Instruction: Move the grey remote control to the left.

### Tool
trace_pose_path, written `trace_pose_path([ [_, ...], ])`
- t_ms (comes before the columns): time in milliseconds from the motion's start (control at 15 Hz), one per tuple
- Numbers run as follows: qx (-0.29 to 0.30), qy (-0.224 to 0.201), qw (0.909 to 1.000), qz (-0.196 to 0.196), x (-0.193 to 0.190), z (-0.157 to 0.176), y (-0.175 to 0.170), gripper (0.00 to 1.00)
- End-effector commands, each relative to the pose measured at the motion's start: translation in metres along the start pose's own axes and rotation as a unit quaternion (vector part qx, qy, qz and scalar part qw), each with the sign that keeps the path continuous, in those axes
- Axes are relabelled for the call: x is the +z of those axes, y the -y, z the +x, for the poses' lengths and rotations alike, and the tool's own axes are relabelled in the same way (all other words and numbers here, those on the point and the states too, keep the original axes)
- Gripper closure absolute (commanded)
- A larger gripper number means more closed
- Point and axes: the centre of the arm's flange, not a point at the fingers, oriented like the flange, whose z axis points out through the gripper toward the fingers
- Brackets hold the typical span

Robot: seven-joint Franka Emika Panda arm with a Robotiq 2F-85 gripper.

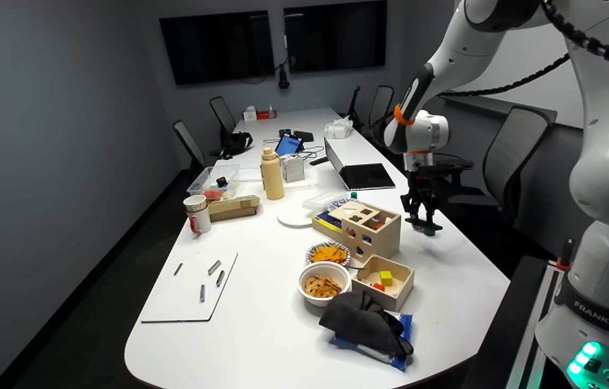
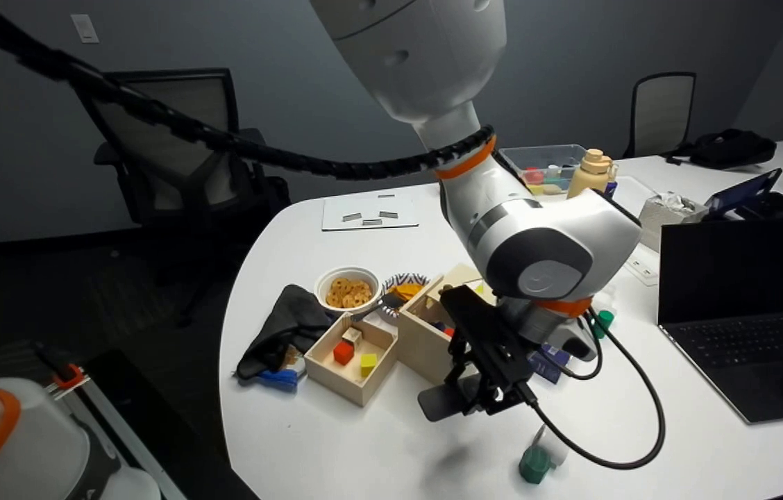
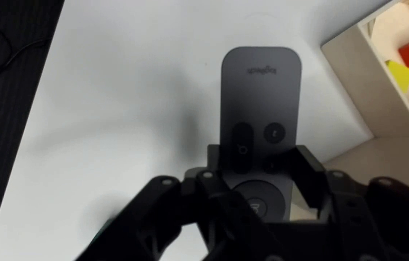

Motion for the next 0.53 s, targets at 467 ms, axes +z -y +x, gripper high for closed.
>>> trace_pose_path([
  [467,0.078,0.003,0.9959,0.047,0.052,-0.073,0.032,0.73],
])
